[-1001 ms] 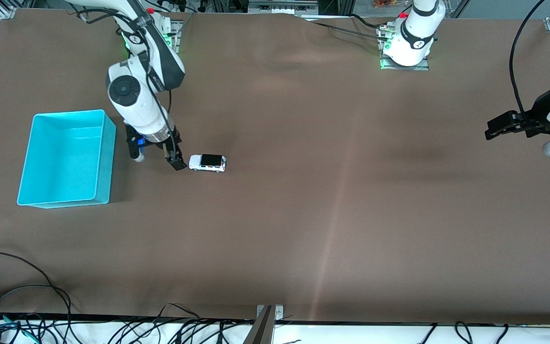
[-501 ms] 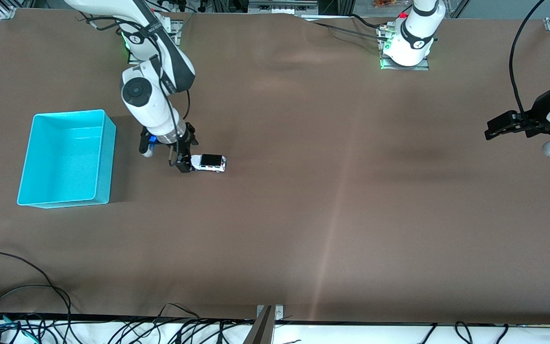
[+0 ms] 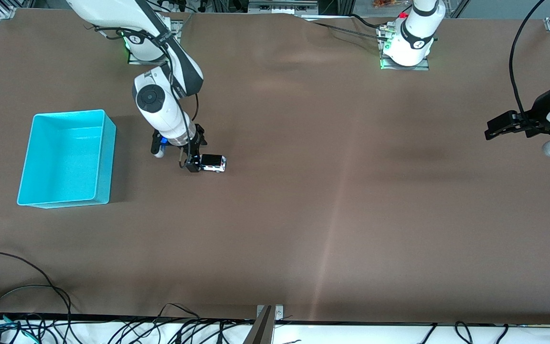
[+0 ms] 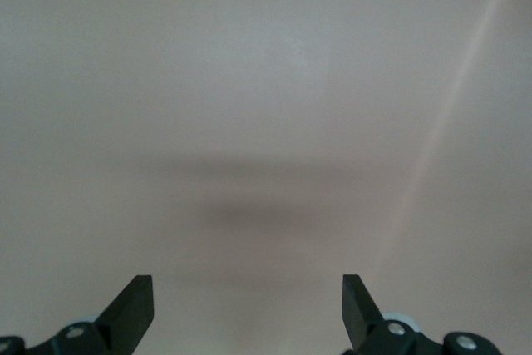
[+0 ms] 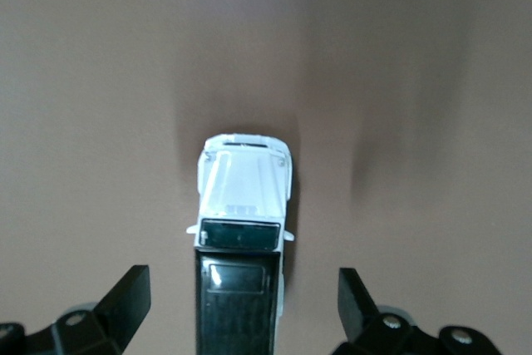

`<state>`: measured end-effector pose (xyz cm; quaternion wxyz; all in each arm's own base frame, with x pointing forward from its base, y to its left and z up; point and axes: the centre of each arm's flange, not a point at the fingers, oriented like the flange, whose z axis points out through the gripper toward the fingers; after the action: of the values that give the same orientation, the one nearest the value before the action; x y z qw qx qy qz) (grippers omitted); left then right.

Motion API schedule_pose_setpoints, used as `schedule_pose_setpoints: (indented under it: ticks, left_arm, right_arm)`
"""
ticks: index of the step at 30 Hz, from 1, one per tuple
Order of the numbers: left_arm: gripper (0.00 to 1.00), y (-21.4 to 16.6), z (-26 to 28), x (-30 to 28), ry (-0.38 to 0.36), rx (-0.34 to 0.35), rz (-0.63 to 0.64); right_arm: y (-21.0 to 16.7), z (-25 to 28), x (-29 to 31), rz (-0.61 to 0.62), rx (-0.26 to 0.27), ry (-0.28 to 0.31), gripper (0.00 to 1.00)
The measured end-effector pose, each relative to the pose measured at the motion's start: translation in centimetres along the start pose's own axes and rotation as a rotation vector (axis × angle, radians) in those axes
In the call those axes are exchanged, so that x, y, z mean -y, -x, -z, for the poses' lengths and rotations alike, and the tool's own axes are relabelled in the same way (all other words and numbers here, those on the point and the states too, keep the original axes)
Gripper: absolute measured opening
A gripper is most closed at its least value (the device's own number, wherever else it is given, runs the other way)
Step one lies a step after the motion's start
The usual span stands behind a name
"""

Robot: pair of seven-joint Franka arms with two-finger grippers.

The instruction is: Wind and store white jeep toy

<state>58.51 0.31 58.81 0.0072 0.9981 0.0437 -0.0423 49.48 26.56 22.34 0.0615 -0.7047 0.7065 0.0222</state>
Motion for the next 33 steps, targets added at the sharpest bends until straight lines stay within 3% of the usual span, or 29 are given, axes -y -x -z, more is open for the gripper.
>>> schedule_pose_setpoints:
  ticks: [22,26,28,31,33]
  left_arm:
    - [1.0,0.0,0.0,0.0,0.0,0.0,0.0]
    - [1.0,0.0,0.0,0.0,0.0,0.0,0.0]
    - [1.0,0.0,0.0,0.0,0.0,0.0,0.0]
    - [1.0,0.0,0.0,0.0,0.0,0.0,0.0]
    - [1.0,0.0,0.0,0.0,0.0,0.0,0.0]
  right_arm:
    - [1.3,-3.9,-0.2,0.029,-0.005,0.042,1.0]
    - [1.3,-4.0,0.0,0.028,-0.004,0.04,0.83]
    - [1.4,-3.8,0.1,0.028,-0.002,0.037,0.66]
    - [1.5,-3.6,0.5,0.029,0.001,0.029,0.52]
    - [1.7,-3.4,0.7,0.029,0.003,0.025,0.52]
